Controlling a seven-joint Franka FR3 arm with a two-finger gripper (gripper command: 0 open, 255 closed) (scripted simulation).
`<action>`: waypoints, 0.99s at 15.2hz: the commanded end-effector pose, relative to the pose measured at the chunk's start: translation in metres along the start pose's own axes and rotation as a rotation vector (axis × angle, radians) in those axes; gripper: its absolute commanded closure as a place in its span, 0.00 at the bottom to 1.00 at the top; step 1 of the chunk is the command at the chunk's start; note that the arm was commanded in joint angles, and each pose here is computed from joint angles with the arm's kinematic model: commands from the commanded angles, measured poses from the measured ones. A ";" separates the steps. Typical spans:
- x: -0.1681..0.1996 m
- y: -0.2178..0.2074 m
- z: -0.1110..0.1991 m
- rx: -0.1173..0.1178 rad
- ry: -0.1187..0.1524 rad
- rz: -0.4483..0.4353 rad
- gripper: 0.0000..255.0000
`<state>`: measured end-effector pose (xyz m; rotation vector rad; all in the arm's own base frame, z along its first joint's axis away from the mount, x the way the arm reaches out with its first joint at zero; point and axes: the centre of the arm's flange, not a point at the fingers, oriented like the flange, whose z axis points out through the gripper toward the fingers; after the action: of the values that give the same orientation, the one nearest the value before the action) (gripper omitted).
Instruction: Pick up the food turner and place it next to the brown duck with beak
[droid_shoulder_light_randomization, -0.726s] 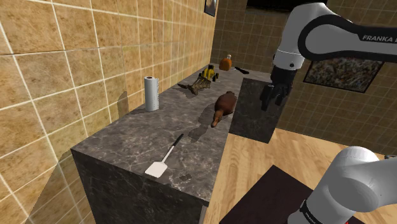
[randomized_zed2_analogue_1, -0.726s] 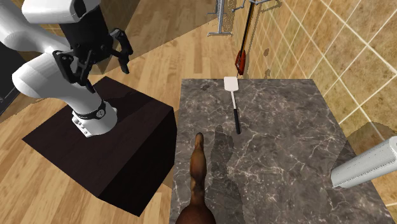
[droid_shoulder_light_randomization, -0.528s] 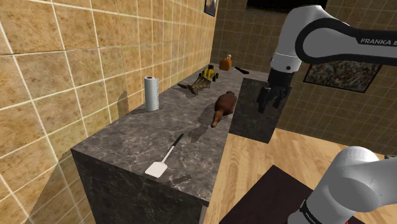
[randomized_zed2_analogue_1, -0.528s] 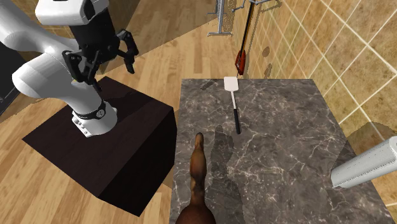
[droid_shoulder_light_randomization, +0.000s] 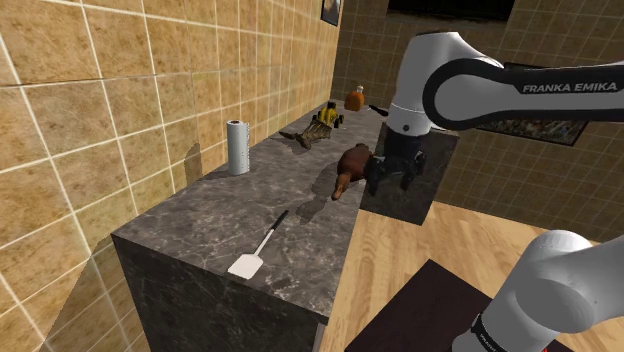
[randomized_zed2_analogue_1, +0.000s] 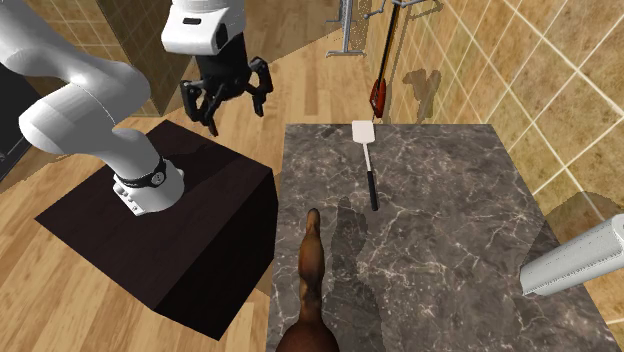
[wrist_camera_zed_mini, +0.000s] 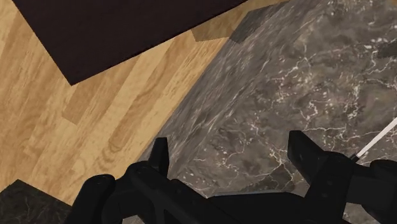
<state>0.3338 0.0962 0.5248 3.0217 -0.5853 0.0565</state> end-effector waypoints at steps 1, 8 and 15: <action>0.000 -0.024 0.012 0.003 0.000 0.059 0.00; 0.016 -0.106 0.050 0.006 0.000 0.248 0.00; 0.047 -0.184 0.088 0.010 -0.001 0.437 0.00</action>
<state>0.4387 0.2361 0.4361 2.8570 -1.1849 0.0777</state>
